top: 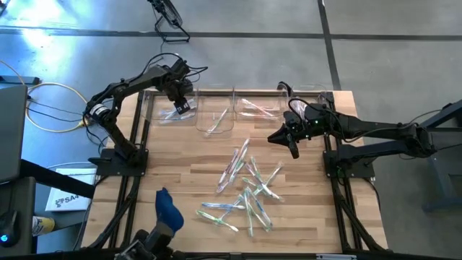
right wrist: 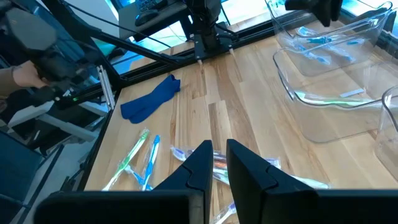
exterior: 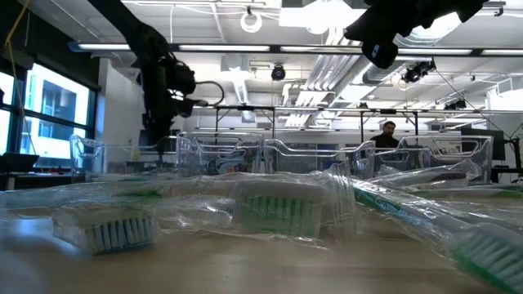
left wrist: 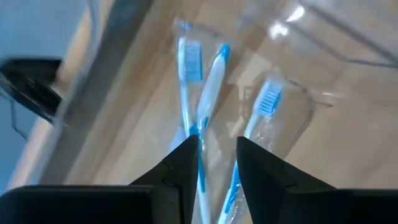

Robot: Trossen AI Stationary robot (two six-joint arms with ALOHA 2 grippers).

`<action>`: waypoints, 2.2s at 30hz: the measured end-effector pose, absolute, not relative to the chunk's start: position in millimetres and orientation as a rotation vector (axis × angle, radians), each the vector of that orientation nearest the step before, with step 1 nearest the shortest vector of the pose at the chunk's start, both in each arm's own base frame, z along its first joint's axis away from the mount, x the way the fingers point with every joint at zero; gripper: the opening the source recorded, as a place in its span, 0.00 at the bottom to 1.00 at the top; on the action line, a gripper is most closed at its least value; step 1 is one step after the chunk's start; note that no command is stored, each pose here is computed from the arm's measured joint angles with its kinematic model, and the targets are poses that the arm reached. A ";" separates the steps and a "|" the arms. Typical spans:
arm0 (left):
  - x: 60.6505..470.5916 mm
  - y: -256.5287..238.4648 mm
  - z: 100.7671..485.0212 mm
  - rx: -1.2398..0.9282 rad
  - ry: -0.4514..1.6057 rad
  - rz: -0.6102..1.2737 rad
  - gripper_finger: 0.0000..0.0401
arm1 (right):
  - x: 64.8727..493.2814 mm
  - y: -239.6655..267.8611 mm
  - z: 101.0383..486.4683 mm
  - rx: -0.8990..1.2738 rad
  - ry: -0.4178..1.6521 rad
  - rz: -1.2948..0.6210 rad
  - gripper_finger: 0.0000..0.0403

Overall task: Pick & Place Toothbrushes
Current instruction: Put the green toothbrush into the middle left transparent bin

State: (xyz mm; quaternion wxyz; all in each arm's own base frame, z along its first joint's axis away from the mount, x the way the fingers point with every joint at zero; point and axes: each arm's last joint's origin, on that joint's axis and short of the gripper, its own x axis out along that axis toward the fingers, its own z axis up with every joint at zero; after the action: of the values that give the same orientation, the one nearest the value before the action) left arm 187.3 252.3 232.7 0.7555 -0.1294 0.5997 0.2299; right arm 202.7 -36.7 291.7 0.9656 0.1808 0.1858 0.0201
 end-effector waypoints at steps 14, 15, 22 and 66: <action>213.2 138.7 327.1 0.118 0.942 0.336 0.26 | 202.7 -36.6 291.8 0.366 0.376 0.044 0.10; 215.5 126.0 332.4 0.144 0.894 0.322 0.26 | 202.7 -36.6 291.8 0.365 0.376 0.043 0.10; 235.5 46.7 355.2 0.231 0.605 0.154 0.26 | 202.7 -36.6 291.8 0.362 0.375 0.042 0.10; 285.0 -67.3 343.7 0.033 0.412 -0.195 0.26 | 205.4 -21.3 295.5 0.346 0.358 0.207 0.10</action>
State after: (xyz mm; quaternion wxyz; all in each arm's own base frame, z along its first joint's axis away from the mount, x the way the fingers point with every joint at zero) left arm 285.0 -67.3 343.7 0.9740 0.0166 0.2044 -0.0967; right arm 205.4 -21.3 295.5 0.9640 0.1707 0.1766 0.1023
